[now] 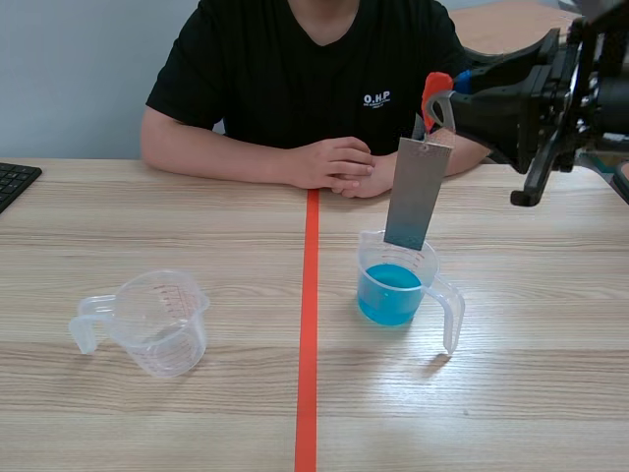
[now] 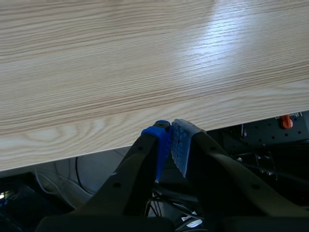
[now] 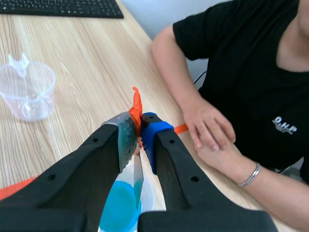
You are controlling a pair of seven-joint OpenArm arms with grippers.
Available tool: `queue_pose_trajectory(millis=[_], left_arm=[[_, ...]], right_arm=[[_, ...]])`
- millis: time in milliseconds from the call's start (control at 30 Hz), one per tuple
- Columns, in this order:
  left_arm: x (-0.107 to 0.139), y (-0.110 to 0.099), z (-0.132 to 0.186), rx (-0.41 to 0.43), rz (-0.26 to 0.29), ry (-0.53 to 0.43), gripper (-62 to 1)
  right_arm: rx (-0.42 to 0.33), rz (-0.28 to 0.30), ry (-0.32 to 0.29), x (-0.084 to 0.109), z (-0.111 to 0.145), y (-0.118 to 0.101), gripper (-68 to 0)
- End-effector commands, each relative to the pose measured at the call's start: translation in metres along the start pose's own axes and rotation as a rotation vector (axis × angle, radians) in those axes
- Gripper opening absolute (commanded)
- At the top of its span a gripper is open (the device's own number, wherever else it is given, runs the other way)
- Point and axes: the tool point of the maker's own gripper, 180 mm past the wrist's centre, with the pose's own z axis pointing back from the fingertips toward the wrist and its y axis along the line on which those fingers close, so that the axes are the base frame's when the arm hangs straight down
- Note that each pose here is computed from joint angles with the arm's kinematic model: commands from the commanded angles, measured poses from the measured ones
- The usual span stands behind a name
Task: Do the redox reaction experiment.
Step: 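Lower the plate into the blue solution, then hold the plate still in the solution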
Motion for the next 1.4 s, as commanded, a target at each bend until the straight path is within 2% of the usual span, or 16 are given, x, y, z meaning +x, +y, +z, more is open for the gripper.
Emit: queue_pose_trajectory(millis=[0,267,767,967,1367], left_arm=[[0.005,-0.001,0.0,0.0,0.005,-0.019,-56.3],[0.005,-0.001,0.0,0.0,0.005,-0.019,-56.3],[0.005,-0.001,0.0,0.0,0.005,-0.019,-56.3],[0.005,-0.001,0.0,0.0,0.005,-0.019,-56.3],[0.005,-0.001,0.0,0.0,0.005,-0.018,-56.3]], right_arm=[[0.0,-0.001,-0.027,0.005,-0.001,-0.002,-65.8],[0.012,-0.02,-0.01,-0.007,-0.008,0.006,-65.8],[0.037,-0.05,0.036,-0.046,-0.025,0.023,-65.8],[0.05,-0.046,0.073,-0.06,-0.028,0.027,-65.8],[0.053,-0.032,0.095,-0.065,-0.028,0.028,-65.8]])
